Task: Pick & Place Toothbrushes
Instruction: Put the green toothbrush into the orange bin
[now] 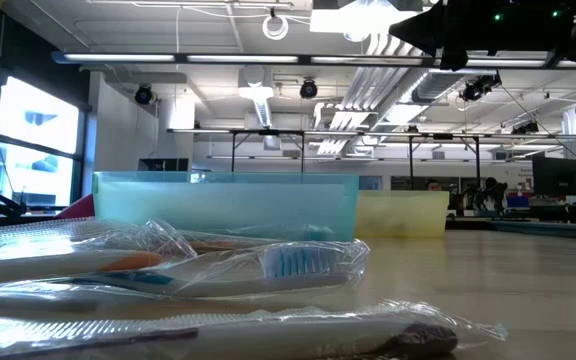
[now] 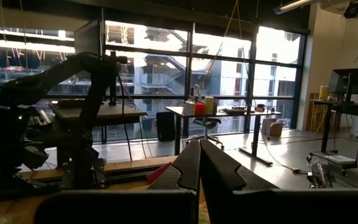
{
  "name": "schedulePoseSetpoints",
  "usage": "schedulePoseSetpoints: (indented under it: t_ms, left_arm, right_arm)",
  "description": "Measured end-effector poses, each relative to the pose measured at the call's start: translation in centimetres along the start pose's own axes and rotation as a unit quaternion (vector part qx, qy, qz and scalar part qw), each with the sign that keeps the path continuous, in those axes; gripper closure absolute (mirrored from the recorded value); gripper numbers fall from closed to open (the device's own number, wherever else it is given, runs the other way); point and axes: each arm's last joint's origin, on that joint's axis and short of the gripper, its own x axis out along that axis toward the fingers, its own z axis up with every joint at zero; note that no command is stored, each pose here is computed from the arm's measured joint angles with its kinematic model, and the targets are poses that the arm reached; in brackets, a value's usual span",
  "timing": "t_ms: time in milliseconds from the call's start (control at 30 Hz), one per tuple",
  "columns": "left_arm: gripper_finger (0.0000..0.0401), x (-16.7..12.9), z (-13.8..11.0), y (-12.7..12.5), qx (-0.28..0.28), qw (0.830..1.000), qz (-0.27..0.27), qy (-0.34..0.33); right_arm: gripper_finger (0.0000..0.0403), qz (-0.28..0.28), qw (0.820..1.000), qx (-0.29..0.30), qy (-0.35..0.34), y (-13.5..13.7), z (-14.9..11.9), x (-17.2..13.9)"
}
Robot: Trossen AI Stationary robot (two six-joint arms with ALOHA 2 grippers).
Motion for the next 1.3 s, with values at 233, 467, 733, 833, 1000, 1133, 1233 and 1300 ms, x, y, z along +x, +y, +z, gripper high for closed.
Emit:
schedulePoseSetpoints:
  t_ms: [233, 467, 733, 833, 1000, 1133, 1233, 1300]
  left_arm:
    - [0.037, 0.8, -0.1, 0.0, -0.009, 1.0, 0.017, -0.015]
    - [0.0279, 1.8, -0.1, 0.0, -0.067, 0.997, 0.032, -0.038]
    - [0.0233, 2.8, -0.4, -0.3, -0.069, 0.996, 0.036, -0.045]
    - [0.0233, 3.3, -0.5, -0.4, -0.068, 0.996, 0.036, -0.054]
    - [0.0233, 4.1, -0.6, -0.5, -0.067, 0.995, 0.034, -0.071]
    - [0.0233, 4.5, -0.7, -0.6, -0.064, 0.995, 0.031, -0.073]
    - [0.0233, 4.7, -0.7, -0.6, -0.063, 0.994, 0.034, -0.077]
    - [0.0233, 5.1, -0.8, -0.7, -0.063, 0.994, 0.035, -0.078]
  right_arm:
    - [0.0401, 0.002, 1.0, 0.011, 0.005, 0.1, -0.1, 0.0]
    - [0.0401, 0.001, 1.0, 0.022, 0.005, 0.1, -0.1, 0.0]
    - [0.0401, 0.001, 1.0, 0.022, 0.004, 0.1, -0.1, 0.0]
    - [0.0401, 0.001, 1.0, 0.022, 0.004, 0.1, -0.1, 0.0]
    - [0.0401, 0.001, 1.0, 0.022, 0.004, 0.1, -0.1, 0.0]
    - [0.0401, 0.001, 1.0, 0.022, 0.004, 0.1, -0.1, 0.0]
    - [0.0401, 0.001, 1.0, 0.022, 0.004, 0.1, -0.1, 0.0]
    - [0.0401, 0.001, 1.0, 0.022, 0.004, 0.1, -0.1, 0.0]
